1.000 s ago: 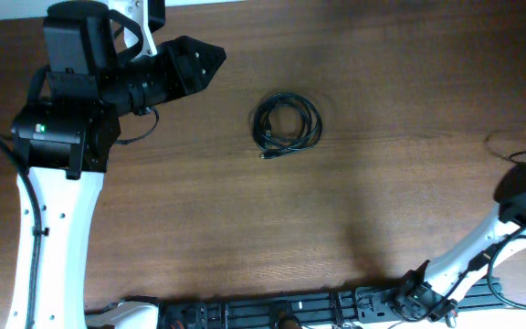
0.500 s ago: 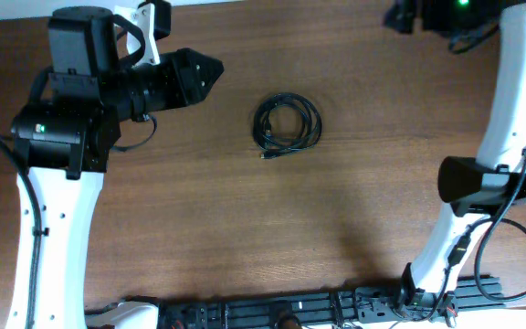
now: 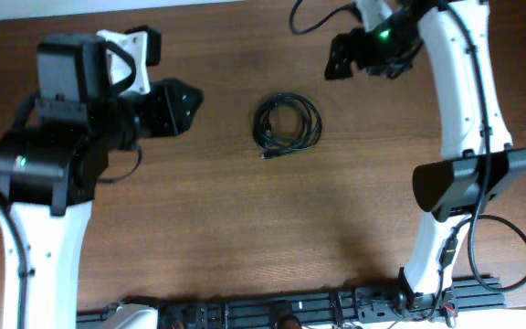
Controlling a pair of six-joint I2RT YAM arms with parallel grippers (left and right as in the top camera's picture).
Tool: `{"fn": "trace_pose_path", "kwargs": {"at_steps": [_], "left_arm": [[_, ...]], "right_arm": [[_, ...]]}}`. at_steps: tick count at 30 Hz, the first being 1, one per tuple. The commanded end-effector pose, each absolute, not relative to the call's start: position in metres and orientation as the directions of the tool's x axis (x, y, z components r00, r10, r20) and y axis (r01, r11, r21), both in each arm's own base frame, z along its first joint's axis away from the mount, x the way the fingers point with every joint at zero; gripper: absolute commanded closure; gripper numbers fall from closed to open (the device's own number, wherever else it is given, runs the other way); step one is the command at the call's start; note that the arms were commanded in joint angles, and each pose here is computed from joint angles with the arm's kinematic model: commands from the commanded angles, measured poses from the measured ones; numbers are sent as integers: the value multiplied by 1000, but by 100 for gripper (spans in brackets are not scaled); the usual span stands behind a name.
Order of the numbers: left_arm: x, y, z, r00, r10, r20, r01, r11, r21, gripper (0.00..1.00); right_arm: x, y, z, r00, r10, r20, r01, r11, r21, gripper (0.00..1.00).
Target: Untangle cables
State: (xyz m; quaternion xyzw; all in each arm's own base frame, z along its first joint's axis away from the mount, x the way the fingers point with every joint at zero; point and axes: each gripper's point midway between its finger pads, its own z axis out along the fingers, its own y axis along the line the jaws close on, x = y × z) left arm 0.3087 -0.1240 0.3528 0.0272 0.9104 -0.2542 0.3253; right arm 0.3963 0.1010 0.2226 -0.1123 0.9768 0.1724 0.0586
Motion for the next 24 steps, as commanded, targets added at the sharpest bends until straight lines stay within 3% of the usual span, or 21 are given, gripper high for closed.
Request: {"fn": "trace_pose_path", "kwargs": {"at_steps": [1, 17, 24], "left_arm": [[300, -92, 362, -736, -108, -669, 144, 940, -311, 64], [277, -87, 369, -730, -110, -674, 142, 941, -307, 64], [273, -96, 370, -740, -105, -665, 177, 922, -343, 58]], "right_arm": [[392, 113, 209, -949, -279, -146, -308, 919, 245, 6], [401, 135, 126, -952, -286, -108, -301, 936, 180, 6], [391, 132, 84, -958, -280, -61, -287, 940, 184, 18]]}}
